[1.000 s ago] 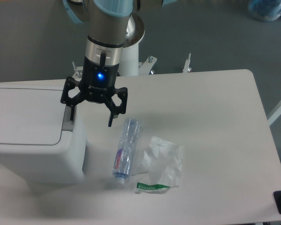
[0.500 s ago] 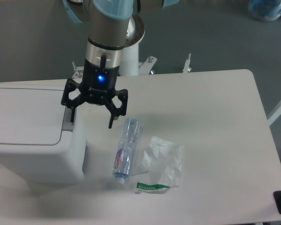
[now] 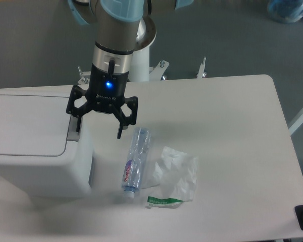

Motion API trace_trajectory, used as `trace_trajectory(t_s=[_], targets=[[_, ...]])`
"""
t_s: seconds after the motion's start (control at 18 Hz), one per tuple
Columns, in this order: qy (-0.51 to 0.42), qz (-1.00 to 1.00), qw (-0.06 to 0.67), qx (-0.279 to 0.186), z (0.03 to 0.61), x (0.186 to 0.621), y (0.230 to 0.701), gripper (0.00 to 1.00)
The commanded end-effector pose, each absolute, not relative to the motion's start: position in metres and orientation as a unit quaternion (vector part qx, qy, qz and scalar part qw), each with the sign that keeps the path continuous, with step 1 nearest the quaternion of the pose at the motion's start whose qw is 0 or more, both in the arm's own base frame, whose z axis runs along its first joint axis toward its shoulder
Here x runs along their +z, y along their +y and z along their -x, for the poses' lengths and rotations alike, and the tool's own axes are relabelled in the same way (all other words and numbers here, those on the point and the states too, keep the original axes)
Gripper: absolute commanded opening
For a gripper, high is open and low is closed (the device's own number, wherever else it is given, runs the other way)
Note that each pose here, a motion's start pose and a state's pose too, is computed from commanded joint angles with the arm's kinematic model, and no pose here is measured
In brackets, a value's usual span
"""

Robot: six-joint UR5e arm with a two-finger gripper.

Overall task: Open the trash can
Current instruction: 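Lower the gripper finger onto the lid's edge beside the hinge, then press the gripper against the lid edge to flip the lid open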

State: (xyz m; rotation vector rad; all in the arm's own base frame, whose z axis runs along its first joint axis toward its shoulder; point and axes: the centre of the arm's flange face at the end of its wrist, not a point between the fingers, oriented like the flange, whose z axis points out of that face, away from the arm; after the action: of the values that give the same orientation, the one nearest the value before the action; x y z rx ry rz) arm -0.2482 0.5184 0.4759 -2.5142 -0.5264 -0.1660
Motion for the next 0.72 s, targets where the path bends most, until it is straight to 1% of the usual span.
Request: trace_trajectory(t_s=[0.61,0.72], targets=[[-0.197,0.938,0.277,-0.063,0.2495,0.4725,0.5198,1.0],[-0.196,0.937,0.281,-0.062,0.2497,0.4773,0.5202,1.0]])
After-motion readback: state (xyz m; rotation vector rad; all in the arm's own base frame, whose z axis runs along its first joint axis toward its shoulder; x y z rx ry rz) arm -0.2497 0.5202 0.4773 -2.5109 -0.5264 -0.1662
